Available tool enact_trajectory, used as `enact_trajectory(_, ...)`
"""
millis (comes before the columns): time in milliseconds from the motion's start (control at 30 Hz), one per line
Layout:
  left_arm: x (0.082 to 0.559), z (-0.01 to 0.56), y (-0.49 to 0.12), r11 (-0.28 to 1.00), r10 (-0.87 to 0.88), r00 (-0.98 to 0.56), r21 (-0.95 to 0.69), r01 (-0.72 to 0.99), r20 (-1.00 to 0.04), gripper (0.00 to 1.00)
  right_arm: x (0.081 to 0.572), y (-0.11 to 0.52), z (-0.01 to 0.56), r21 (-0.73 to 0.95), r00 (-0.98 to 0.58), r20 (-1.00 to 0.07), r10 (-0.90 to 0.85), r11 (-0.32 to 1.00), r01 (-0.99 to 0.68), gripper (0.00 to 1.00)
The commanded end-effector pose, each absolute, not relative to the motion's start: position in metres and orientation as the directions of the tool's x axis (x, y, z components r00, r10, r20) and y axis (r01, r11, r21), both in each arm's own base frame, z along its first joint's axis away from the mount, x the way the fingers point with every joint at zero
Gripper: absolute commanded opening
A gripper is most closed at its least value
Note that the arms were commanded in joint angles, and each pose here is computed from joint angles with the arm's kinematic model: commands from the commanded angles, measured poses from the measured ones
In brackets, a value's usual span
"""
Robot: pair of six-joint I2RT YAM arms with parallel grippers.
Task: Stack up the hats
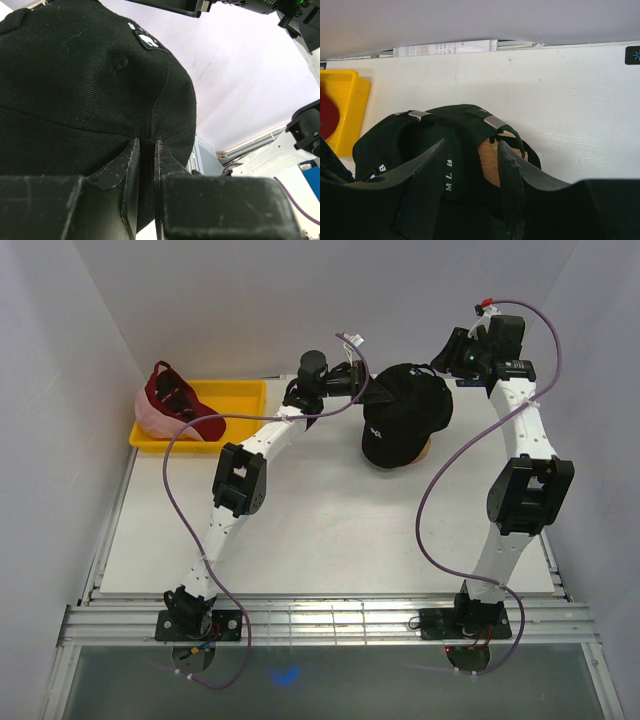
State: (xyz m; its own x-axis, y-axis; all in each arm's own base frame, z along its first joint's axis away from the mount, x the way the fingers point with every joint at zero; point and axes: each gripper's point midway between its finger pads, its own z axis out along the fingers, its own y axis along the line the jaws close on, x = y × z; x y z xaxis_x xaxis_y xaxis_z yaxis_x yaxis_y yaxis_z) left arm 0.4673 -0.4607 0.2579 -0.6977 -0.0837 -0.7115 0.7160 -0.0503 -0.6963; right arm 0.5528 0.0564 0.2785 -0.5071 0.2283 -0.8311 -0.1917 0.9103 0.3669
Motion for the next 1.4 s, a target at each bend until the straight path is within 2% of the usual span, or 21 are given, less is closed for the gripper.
enact_trajectory(0,0.456,0.309,-0.458,-0.065,-0.126,-0.631,-0.628,0.776,-0.766,0.0,0.555,0.06,0.296,0.335,-0.463,-0.864,0.201,0.914,-0.229,0.5)
enact_trajectory(933,0.456,0.313,-0.457,-0.058,-0.133,-0.624,-0.623,0.78,-0.77,0.0,0.555,0.071,0.273,0.333,-0.516,-0.841,0.162,0.907,-0.259,0.46)
enact_trajectory(1367,0.456,0.314,-0.456,-0.048,-0.134,-0.624,-0.624,0.78,-0.77,0.0,0.57,0.059,0.278,0.317,-0.493,-0.849,0.19,0.929,-0.189,0.34)
